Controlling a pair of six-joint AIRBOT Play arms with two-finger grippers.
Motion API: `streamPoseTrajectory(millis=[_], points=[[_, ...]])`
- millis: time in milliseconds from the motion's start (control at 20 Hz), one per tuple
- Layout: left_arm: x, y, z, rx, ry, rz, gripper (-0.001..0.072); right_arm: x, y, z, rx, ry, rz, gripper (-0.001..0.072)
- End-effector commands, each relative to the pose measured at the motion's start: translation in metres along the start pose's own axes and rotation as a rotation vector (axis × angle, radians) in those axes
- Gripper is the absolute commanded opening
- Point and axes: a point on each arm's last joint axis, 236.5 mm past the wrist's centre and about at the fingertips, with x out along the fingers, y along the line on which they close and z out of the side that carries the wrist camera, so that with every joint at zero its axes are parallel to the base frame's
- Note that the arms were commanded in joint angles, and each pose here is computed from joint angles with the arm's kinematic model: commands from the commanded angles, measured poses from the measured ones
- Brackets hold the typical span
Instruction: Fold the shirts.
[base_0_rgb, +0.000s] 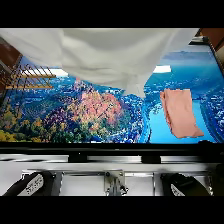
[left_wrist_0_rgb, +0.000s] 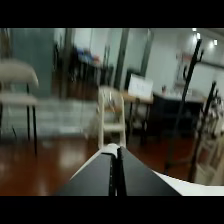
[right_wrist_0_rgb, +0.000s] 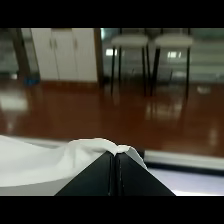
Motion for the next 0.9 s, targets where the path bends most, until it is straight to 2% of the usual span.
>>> streamPoseTrajectory(millis=[0, 150, 450, 650, 850], points=[[-0.059, -0.069, 0.108, 0.196, -0.299, 0.077, 0.0028, -0.078, -0.008, 0.087, -0.006, -0.228, -0.018, 0.0047], [-0.076, -0.090, 0.105, 0.311, -0.247, 0.110, 0.0028, -0.100, -0.011, 0.076, 0.006, -0.168, -0.022, 0.0047], [-0.077, -0.092, 0.064, 0.362, -0.054, 0.120, 0.0028, -0.110, -0.019, 0.023, 0.014, 0.063, -0.049, 0.0047], [-0.082, -0.073, 0.023, 0.401, 0.138, 0.174, 0.0027, -0.113, -0.021, 0.000, 0.016, 0.161, -0.061, 0.0047], [-0.090, -0.082, 0.045, 0.419, 0.055, 0.198, 0.0028, -0.111, -0.018, 0.015, 0.010, 0.096, -0.045, 0.0047]])
